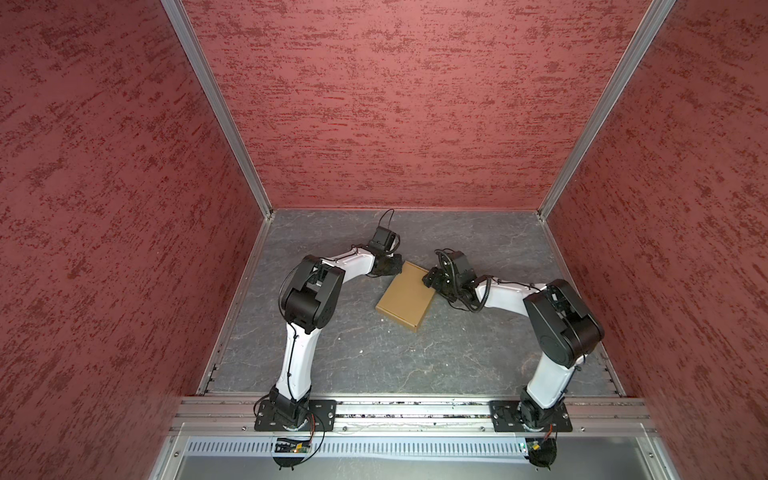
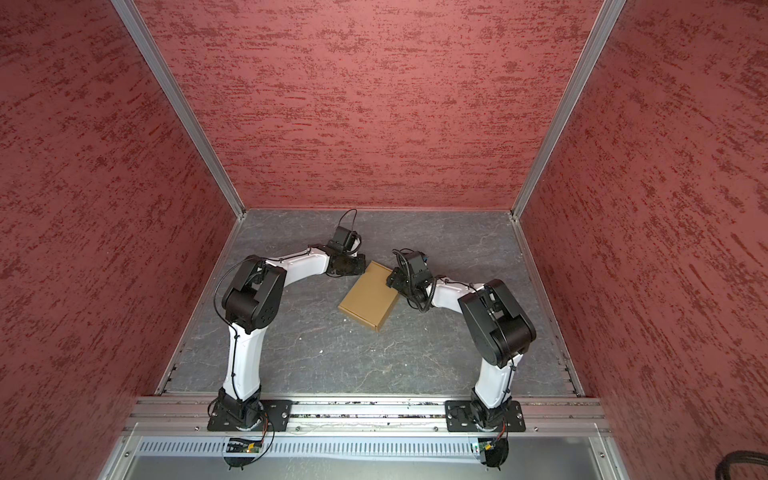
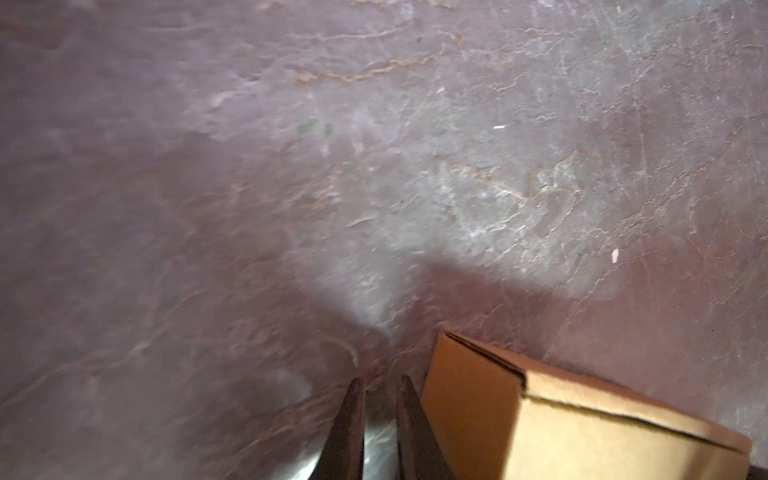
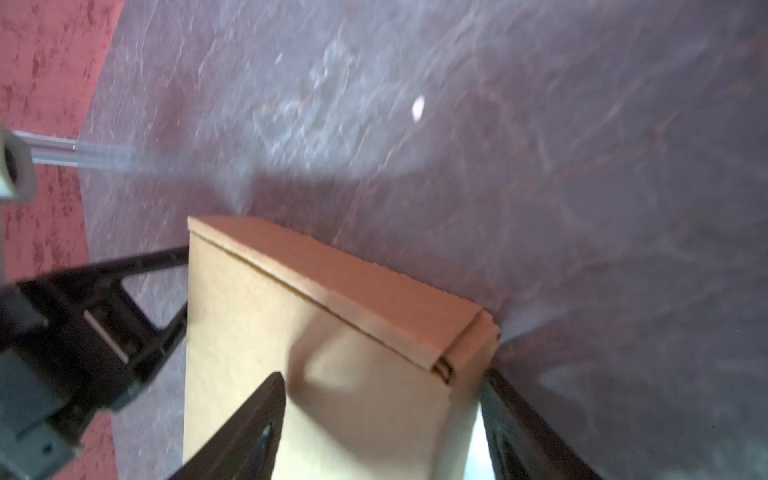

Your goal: Fold the paper box

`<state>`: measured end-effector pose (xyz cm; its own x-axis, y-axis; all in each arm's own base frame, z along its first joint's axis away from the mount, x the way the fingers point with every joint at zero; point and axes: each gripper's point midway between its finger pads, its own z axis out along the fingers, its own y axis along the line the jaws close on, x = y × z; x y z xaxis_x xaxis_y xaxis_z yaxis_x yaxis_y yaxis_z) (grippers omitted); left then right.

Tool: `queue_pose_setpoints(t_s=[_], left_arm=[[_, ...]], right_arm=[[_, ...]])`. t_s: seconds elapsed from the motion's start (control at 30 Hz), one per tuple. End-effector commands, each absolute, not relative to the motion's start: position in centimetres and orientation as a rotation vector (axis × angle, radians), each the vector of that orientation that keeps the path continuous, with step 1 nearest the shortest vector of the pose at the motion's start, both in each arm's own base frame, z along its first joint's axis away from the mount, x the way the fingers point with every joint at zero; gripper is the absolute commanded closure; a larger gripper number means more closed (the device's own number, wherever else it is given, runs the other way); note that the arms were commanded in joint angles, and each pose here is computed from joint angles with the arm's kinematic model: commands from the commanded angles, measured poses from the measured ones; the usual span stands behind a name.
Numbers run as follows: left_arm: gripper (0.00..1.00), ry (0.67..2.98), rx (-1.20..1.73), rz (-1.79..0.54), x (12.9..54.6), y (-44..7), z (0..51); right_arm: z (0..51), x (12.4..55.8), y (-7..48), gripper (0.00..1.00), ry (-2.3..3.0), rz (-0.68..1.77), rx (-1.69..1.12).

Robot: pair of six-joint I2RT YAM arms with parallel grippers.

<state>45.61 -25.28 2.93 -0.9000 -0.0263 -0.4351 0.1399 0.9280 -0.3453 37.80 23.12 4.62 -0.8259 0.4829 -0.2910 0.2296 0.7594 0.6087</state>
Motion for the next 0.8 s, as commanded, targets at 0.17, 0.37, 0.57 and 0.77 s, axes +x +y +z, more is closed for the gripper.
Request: queue_pose_setpoints(t_s=[0.17,0.37,0.57,0.77], left_arm=[[0.79,2.581,-0.039,-0.377,45.6,-18.7,8.6],[0.8,2.604,-0.129,-0.261,40.2,-15.9,10.5],[0.82,2.675,-0.163,-0.12,31.1,-17.0,9.9],[0.84,2.719,-0.226,0.007,24.5,-17.1,7.9]], right_arm=[[8.3,36.0,21.2,0.22,2.508,0.739,0.346],[11.2,37.2,17.1,0.35,2.432,0.627,0.253],[11.8,42.2,14.3,0.77,2.367,0.665,0.16],[8.6,46.2,15.5,0.86,2.401,0.639,-0.033]])
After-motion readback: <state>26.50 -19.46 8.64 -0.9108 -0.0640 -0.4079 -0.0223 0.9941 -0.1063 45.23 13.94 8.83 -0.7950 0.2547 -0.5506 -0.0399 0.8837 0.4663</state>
